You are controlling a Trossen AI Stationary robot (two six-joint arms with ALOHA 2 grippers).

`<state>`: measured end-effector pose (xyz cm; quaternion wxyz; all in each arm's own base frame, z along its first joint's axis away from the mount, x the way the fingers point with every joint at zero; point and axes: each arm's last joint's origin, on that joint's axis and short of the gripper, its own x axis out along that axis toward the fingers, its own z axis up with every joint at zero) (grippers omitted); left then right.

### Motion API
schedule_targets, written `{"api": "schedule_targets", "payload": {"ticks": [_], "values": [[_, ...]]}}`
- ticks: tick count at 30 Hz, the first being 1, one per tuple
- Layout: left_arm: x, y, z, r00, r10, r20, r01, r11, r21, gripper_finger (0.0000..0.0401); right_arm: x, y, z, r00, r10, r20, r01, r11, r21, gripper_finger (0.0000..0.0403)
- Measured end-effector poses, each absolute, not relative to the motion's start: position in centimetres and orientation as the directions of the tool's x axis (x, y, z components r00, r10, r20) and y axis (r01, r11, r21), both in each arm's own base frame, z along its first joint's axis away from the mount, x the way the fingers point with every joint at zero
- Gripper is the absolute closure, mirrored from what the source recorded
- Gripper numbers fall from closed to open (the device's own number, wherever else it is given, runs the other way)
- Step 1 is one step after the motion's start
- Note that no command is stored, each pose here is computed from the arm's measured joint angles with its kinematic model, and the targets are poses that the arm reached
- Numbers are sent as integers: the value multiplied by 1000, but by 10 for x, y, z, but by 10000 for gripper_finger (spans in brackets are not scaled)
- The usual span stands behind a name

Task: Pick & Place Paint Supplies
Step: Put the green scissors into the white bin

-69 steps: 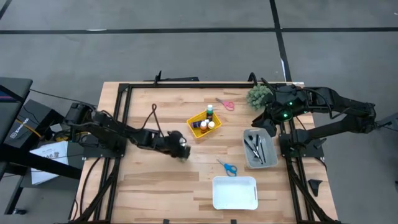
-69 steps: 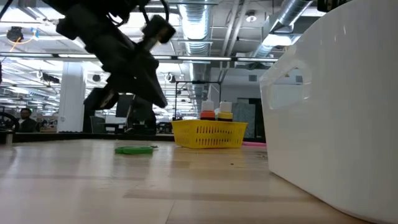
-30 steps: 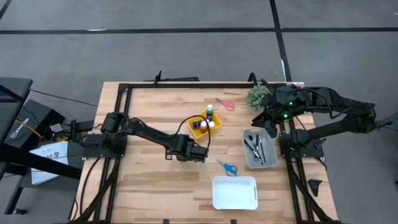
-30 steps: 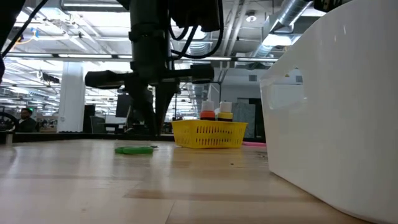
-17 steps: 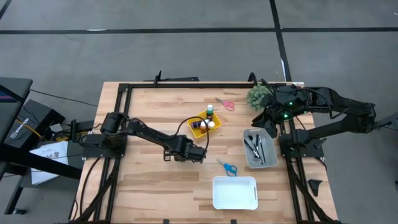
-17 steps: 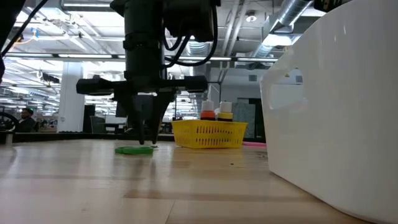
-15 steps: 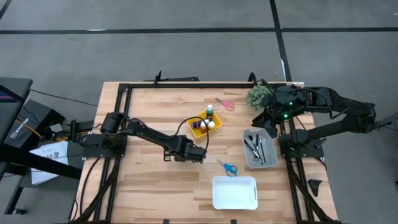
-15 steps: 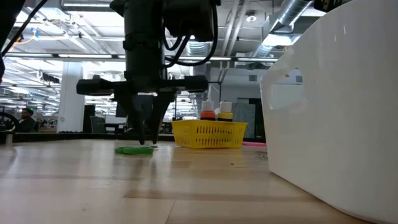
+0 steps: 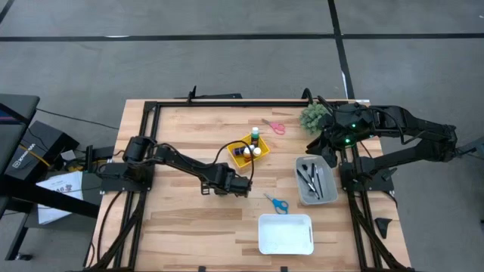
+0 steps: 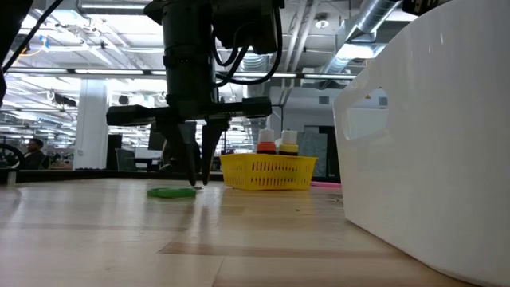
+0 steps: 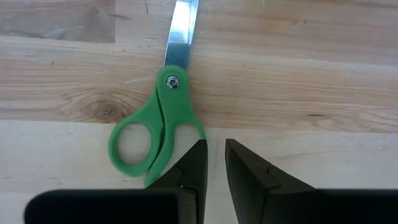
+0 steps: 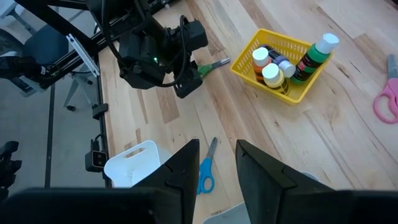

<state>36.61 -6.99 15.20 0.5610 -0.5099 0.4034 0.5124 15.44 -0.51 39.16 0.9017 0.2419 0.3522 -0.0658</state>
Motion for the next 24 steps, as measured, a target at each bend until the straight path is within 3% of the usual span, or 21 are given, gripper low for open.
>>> {"api": "schedule_targets", "payload": {"ticks": [24], "values": [[368, -70, 142, 130, 141, -981, -989, -46, -138, 352, 154, -5, 392, 743, 52, -667, 285, 878, 385, 302]]}}
